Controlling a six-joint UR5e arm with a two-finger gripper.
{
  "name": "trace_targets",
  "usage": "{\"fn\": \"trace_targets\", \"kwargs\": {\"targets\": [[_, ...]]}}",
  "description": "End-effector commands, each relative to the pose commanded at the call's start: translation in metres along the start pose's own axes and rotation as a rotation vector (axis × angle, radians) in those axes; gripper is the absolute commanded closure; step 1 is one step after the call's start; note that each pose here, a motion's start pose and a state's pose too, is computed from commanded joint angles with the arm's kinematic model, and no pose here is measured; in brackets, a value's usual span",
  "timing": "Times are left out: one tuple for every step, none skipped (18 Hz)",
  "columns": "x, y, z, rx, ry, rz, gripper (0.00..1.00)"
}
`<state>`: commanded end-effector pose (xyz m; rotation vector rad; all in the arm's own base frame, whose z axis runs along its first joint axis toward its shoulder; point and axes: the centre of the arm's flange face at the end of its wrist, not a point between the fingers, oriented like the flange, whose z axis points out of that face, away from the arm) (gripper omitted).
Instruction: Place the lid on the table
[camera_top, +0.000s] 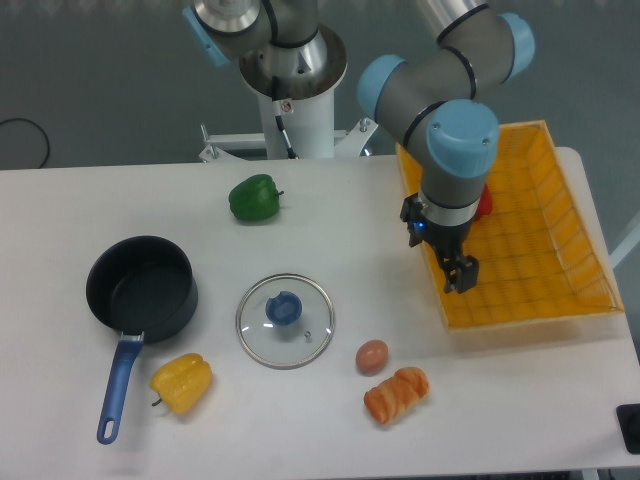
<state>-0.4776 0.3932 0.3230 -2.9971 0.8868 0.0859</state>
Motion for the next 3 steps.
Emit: {"fn": "trace_targets", "kwargs": {"targets": [[0.0, 0.0002, 0.0, -0.002, 0.0, 0.0, 0.0], [0.0, 0.0002, 0.0, -0.002, 0.0, 0.0, 0.0], [0.0, 0.0002, 0.0, -0.002, 0.0, 0.0, 0.0]]}}
